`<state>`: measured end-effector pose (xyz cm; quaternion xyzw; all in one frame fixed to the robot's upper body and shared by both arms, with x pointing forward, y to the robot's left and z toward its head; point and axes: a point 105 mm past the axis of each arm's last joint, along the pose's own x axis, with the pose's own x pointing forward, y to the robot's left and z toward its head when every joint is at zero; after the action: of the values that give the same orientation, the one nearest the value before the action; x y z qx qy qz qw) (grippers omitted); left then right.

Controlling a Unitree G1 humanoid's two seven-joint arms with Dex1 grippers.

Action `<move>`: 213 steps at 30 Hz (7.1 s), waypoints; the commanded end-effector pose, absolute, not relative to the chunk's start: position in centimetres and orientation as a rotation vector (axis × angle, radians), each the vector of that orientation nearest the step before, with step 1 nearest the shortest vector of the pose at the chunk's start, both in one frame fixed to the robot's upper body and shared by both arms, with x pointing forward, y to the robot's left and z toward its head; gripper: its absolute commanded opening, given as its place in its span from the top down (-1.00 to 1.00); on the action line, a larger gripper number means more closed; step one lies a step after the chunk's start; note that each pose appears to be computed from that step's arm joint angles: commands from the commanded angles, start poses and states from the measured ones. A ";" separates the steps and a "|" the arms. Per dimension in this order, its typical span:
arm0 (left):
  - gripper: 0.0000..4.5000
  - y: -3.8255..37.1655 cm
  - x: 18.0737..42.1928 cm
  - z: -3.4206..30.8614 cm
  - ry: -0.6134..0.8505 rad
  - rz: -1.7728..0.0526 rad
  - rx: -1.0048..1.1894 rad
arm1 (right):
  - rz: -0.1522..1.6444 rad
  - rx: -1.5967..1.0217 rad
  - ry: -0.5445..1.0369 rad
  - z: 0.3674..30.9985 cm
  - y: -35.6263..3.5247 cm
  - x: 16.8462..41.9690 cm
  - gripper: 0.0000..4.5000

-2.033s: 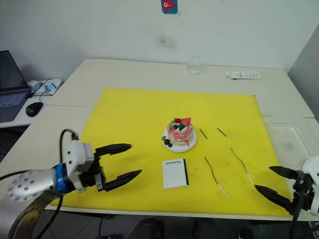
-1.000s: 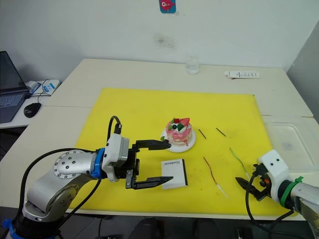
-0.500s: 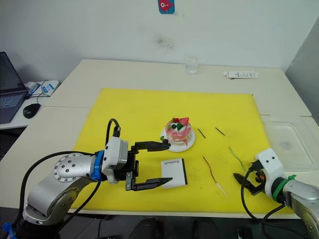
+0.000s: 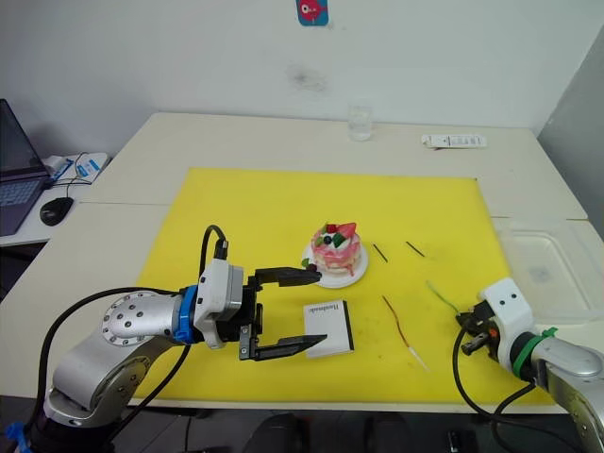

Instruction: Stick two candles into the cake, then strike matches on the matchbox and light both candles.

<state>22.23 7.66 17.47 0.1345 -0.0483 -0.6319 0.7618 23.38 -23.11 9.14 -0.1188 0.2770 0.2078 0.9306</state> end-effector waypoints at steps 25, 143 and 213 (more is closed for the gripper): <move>-0.31 4.6 26.2 23.0 0.105 -1.422 -0.253 | 0.993 0.308 0.015 25.9 -10.3 25.7 1.00; 1.00 11.0 35.8 21.1 0.032 -1.124 -0.023 | 0.982 -0.216 -0.096 22.7 -5.9 26.9 -0.99; -0.61 9.9 35.6 18.6 -0.011 -1.171 0.119 | 0.915 -0.203 -0.088 22.7 -6.6 27.4 -1.00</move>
<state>35.84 9.73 16.79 0.0450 0.0285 -0.5507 0.8330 27.82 -6.54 21.51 -0.0940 -0.0144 0.4415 0.8922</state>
